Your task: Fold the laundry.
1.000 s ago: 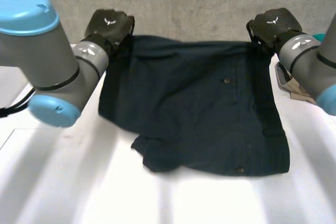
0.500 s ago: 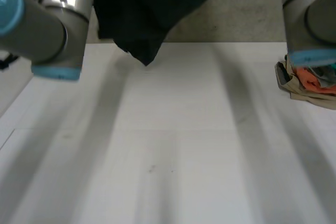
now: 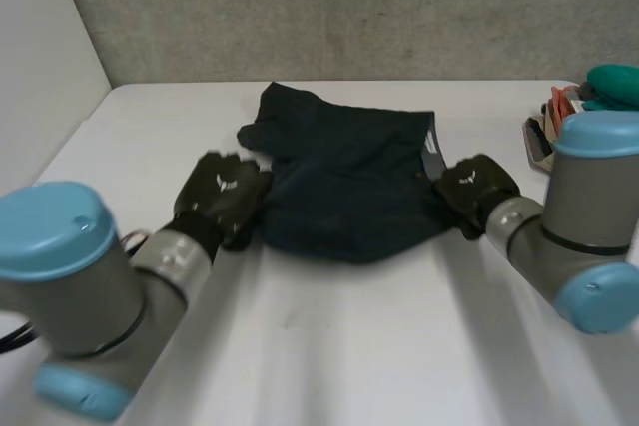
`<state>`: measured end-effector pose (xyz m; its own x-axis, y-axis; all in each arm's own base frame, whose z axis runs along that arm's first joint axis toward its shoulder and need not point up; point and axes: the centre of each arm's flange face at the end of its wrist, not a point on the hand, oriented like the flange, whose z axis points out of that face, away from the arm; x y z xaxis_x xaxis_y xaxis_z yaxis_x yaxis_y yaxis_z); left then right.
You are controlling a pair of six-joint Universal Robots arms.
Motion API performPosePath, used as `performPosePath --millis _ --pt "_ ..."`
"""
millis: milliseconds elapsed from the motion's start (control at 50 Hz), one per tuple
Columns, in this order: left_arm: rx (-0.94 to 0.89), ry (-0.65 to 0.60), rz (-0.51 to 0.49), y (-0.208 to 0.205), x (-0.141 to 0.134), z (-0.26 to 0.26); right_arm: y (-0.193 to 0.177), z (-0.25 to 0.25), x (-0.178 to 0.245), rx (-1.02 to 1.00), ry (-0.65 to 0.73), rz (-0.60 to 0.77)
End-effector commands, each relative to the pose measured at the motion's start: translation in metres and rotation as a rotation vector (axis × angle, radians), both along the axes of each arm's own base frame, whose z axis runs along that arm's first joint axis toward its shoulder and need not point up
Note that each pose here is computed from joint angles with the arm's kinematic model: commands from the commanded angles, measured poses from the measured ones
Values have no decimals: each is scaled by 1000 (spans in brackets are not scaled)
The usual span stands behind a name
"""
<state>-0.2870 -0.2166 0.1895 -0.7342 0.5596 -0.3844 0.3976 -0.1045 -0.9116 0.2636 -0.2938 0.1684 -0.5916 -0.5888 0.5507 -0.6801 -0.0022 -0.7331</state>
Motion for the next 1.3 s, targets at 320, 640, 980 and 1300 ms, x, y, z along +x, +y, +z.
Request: performPosePath --millis 320,640,980,1300 --pt "338 -282 -226 150 45 38 133 71 -75 116 296 213" --pt "-251 -56 -90 -59 -63 25 -19 42 -49 -42 -4 -104" --pt "-400 -35 -22 -171 -100 -39 -121 -15 11 -474 -128 -101" --pt "-368 -28 -21 -110 -79 13 -33 31 -30 31 -200 -198"
